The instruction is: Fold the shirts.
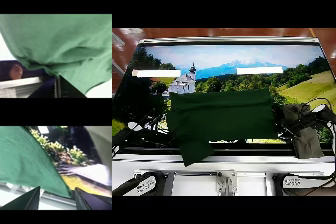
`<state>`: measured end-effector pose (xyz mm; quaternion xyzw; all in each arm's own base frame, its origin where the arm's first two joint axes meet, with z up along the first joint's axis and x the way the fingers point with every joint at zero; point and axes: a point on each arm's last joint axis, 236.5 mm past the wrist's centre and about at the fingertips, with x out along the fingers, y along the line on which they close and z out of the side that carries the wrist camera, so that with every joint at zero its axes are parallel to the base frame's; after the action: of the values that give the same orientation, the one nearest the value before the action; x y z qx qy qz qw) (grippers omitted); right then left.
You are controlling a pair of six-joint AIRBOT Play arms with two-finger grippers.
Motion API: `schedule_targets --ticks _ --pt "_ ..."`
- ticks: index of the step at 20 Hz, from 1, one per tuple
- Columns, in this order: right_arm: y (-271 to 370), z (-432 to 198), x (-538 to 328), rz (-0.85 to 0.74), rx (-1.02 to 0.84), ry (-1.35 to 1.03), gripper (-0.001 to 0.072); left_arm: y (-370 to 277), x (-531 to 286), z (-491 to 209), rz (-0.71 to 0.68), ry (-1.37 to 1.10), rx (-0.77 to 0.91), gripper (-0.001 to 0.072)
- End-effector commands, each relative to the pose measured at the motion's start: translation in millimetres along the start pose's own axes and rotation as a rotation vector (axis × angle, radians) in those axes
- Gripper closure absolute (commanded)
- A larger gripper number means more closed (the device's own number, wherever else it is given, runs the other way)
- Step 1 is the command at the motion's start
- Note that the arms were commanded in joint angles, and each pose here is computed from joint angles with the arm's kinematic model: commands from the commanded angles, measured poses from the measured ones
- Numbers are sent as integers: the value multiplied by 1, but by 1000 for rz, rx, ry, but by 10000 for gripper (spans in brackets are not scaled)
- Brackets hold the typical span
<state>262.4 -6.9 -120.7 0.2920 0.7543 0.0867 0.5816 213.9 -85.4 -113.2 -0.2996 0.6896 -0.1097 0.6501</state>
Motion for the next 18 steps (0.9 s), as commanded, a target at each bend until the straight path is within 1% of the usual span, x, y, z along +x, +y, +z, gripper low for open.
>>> schedule_targets --ticks 1,2,3,4,5,7,10,12,14,16,18 --pt "8 6 20 -48 -67 -16 144 -10 -9 5 -19 -5 14 668" --pt "13 12 25 -70 -87 -38 233 -13 -12 9 -22 -12 20 668" --pt "17 18 28 -84 -88 -61 418 -17 -17 14 -25 -20 34 668" --pt "23 22 27 -85 -90 -77 630 -22 -24 20 -27 -38 65 668" --pt "31 26 24 -79 -121 -95 647 -28 -33 31 -27 -70 112 668" --pt "51 42 0 -81 -225 -180 648 -42 -54 54 -23 -143 175 668" --pt "75 89 -59 -119 -263 -416 648 -61 -85 93 -21 -248 228 668" --pt "96 121 -84 -130 -295 -543 649 -66 -90 114 -22 -259 236 668" --pt "114 145 -88 -154 -349 -595 649 -67 -84 137 -43 -240 213 668" --pt "115 174 -89 -198 -321 -646 649 -70 -82 167 -64 -242 202 668" --pt "115 197 -84 -188 -293 -660 649 -78 -84 199 -96 -263 183 668"
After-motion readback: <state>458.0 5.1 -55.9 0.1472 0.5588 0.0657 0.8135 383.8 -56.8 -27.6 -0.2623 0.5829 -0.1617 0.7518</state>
